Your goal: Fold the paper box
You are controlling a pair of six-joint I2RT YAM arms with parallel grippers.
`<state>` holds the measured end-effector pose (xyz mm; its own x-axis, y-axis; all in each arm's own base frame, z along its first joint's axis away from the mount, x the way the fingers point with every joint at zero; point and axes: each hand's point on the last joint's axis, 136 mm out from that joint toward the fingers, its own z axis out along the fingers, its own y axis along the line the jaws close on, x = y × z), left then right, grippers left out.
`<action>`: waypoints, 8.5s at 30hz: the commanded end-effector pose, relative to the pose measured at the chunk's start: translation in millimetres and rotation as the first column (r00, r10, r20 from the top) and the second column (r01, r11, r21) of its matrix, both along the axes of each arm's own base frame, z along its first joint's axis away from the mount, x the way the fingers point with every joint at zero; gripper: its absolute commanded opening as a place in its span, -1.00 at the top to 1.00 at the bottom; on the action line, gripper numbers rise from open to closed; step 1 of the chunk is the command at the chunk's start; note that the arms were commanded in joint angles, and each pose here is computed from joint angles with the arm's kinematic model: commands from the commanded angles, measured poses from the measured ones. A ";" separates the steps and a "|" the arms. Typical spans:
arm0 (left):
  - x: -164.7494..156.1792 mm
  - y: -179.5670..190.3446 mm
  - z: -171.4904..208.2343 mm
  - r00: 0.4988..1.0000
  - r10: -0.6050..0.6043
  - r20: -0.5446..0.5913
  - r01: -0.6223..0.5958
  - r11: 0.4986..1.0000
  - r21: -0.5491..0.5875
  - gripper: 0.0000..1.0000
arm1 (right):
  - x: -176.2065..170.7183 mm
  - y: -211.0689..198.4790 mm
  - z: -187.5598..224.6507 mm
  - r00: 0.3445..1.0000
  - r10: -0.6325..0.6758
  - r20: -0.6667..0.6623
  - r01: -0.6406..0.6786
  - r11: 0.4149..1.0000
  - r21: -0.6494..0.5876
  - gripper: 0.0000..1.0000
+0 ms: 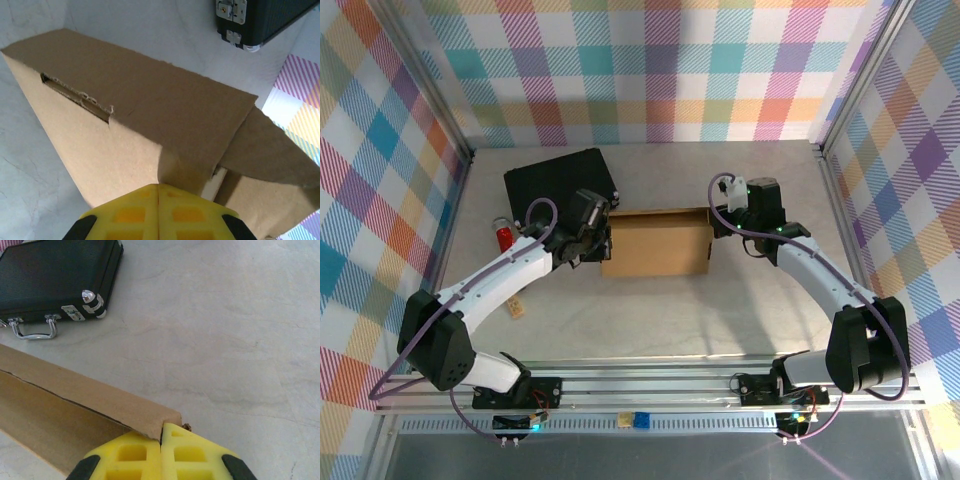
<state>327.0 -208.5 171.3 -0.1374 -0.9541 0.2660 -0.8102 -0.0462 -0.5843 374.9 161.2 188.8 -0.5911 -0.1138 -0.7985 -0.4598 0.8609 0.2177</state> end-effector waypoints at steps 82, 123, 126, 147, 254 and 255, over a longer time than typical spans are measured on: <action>-37.0 -6.4 -19.4 1.000 -0.006 -0.004 0.006 0.981 0.193 -0.28 | -47.0 1.5 12.2 0.982 0.057 0.179 -0.067 0.997 0.048 -0.02; -36.4 -4.3 -23.9 0.999 -0.036 0.004 0.034 0.972 0.234 -0.24 | -63.2 -11.4 -3.0 0.520 -0.129 -0.844 0.570 0.789 0.231 -0.35; -36.7 -5.0 -25.2 0.999 -0.039 0.005 0.037 0.972 0.232 -0.23 | -58.4 -9.6 -11.8 0.514 -0.121 -0.849 0.571 0.787 0.233 -0.35; -37.1 -3.5 -26.6 0.999 -0.038 0.014 0.034 0.973 0.228 -0.17 | -33.3 -1.5 30.3 0.593 -0.015 -0.805 0.585 0.695 0.418 -0.40; -100.7 -39.2 -156.5 0.564 -0.785 -0.256 0.824 0.557 0.105 0.82 | -226.8 19.8 -175.3 0.182 -0.081 -0.980 0.646 0.762 0.056 1.00; -101.0 -42.8 -158.5 0.561 -0.788 -0.252 0.826 0.555 0.101 0.83 | -221.5 24.8 -174.1 0.190 -0.072 -0.979 0.646 0.760 0.069 1.00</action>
